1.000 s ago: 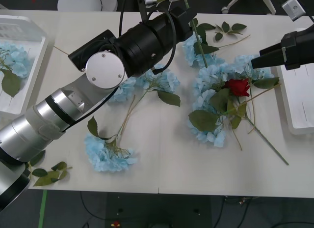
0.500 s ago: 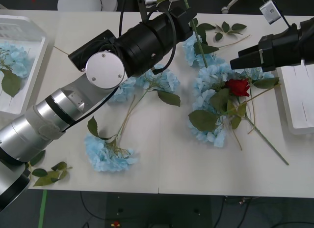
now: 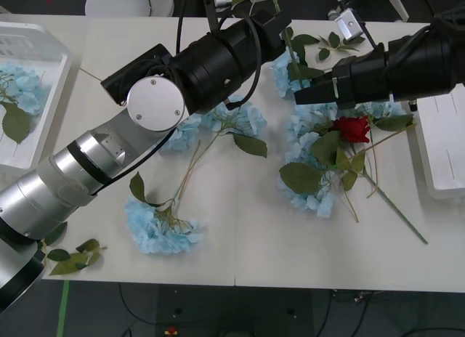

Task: Place the red flowers into the right box and the blue flowers into the left box. If a person shows an open palm, hand one flower to the person first, then continue sorting.

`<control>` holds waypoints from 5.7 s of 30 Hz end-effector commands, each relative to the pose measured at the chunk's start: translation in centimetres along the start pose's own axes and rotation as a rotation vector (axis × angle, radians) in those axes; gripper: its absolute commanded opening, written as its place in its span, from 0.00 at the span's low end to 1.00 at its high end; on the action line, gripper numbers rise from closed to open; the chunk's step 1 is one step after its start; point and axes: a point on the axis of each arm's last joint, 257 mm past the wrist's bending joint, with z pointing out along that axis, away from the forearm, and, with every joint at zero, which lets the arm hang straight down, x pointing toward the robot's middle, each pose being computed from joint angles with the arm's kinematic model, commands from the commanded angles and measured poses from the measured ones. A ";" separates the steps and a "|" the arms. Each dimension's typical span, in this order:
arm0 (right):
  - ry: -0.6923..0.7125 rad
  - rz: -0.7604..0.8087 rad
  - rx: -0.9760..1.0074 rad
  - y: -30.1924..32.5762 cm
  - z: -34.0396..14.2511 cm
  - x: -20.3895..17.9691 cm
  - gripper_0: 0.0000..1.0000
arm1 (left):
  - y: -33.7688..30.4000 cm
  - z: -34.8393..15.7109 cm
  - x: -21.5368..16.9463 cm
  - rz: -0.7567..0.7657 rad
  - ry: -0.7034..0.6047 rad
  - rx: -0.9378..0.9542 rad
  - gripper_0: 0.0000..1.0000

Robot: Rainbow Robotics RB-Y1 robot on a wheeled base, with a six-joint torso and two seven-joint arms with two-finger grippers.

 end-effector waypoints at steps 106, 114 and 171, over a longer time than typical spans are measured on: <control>0.861 0.337 1.277 -25.4 -44.3 26.4 0.00 | 17.6 -25.0 -4.8 0.295 0.838 -0.537 1.00; 0.914 0.287 1.287 -26.0 -44.1 27.5 0.00 | 21.4 -23.8 -10.4 1.050 0.976 -0.567 1.00; 0.387 0.473 0.926 -21.3 -12.9 15.0 1.00 | 33.6 -19.0 -1.0 2.045 1.524 -0.229 0.00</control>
